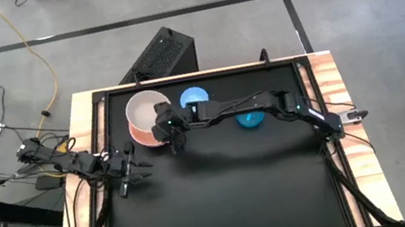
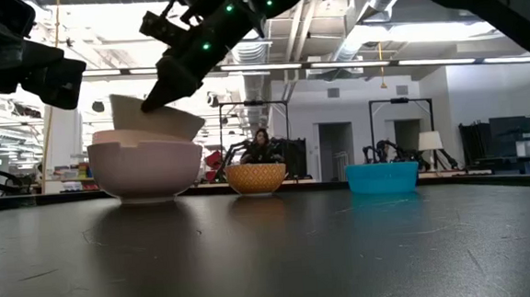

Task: Nest bowls inside each other
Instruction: Stack the white bowl on top of the orange bowl

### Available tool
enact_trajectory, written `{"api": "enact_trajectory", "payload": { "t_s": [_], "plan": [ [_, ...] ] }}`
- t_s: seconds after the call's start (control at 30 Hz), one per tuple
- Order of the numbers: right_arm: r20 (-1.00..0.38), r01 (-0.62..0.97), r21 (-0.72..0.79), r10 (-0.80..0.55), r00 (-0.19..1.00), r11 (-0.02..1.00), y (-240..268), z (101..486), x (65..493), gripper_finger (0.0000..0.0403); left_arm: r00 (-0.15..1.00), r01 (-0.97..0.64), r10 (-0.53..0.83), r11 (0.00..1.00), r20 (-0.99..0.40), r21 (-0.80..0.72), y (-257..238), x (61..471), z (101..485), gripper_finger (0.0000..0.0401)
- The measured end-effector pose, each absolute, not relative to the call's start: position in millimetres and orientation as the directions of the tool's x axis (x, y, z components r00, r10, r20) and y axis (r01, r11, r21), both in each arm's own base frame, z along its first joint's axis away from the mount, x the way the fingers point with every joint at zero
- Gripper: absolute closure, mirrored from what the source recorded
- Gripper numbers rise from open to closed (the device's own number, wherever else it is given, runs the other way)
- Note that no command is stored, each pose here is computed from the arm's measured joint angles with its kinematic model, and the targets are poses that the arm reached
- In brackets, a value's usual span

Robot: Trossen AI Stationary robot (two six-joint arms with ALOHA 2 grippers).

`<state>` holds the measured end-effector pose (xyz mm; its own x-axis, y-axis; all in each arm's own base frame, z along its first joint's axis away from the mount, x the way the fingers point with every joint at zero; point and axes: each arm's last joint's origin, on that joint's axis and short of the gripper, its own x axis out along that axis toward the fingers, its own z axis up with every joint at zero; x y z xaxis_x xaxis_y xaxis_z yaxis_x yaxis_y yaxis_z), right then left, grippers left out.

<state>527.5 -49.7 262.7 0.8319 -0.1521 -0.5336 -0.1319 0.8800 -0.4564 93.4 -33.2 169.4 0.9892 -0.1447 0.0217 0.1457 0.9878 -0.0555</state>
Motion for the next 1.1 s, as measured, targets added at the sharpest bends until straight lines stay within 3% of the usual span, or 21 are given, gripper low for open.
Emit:
{"api": "enact_trajectory", "payload": {
  "t_s": [0.23, 0.43, 0.97, 1.1],
  "plan": [
    [-0.52, -0.144, -0.457, -0.132, 0.844, 0.878, -43.1, 260.0, 531.0, 0.0401, 0.989, 0.146, -0.145, 0.988, 0.02, -0.055, -33.2, 93.5, 169.2, 0.0283],
    [-0.529, -0.198, -0.364, -0.027, 0.848, 0.91, -42.5, 259.2, 530.6, 0.0401, 0.989, 0.146, -0.145, 0.988, 0.021, -0.055, -33.2, 93.5, 169.4, 0.0283],
    [-0.576, -0.214, -0.33, -0.016, 0.817, 0.919, -42.4, 254.7, 527.4, 0.04, 0.989, 0.146, -0.145, 0.988, 0.021, -0.055, -33.2, 93.5, 169.4, 0.0283],
    [-0.578, -0.212, -0.329, -0.019, 0.816, 0.92, -44.0, 254.8, 527.1, 0.0382, 0.989, 0.146, -0.145, 0.988, 0.021, -0.055, -33.2, 93.5, 169.4, 0.0283]
  ]
}}
